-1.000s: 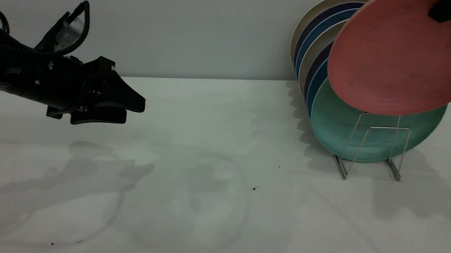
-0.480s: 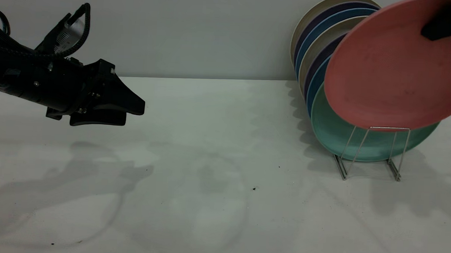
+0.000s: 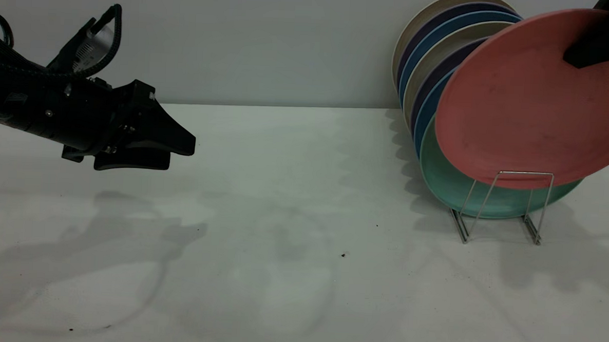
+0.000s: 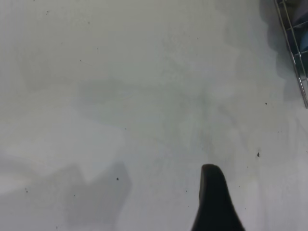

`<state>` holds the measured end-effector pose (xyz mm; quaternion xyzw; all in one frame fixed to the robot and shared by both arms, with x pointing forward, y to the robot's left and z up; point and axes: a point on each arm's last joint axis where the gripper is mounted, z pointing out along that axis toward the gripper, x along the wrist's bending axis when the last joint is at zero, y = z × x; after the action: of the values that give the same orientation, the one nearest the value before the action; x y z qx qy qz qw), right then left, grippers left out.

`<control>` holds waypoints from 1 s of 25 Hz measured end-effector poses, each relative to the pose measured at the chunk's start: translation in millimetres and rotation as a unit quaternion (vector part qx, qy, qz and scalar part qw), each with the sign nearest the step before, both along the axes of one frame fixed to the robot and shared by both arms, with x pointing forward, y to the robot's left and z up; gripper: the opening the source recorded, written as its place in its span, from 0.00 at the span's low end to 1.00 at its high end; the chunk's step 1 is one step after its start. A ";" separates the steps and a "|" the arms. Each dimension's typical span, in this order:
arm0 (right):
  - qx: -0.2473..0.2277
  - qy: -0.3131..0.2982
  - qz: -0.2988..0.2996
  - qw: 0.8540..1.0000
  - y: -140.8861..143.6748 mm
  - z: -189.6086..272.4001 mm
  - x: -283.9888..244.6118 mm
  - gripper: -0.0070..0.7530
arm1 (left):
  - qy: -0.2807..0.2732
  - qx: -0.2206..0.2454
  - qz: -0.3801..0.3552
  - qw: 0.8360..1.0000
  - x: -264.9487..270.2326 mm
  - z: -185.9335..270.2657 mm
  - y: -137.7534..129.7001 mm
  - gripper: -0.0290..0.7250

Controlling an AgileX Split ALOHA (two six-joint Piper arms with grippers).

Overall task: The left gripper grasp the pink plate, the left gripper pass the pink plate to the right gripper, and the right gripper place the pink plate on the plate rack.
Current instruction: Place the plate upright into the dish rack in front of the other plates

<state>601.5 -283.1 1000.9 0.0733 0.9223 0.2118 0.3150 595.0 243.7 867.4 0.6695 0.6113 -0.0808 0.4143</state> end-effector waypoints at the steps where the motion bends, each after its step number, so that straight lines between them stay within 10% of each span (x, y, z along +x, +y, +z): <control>1: 0.004 0.000 -0.002 1.000 0.3 0.2 0.1 0.15 | 0.000 0.000 0.000 1.000 0.0 0.0 0.0 0.71; 25: 0.052 0.027 0.002 0.998 6.9 1.5 -3.3 0.31 | 0.011 -0.004 0.011 1.000 0.1 -0.4 0.4 0.71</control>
<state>598.2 -276.2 1002.4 0.0933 0.9182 0.2586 0.2853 595.1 244.1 867.0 0.6603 0.6228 -0.0855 0.4110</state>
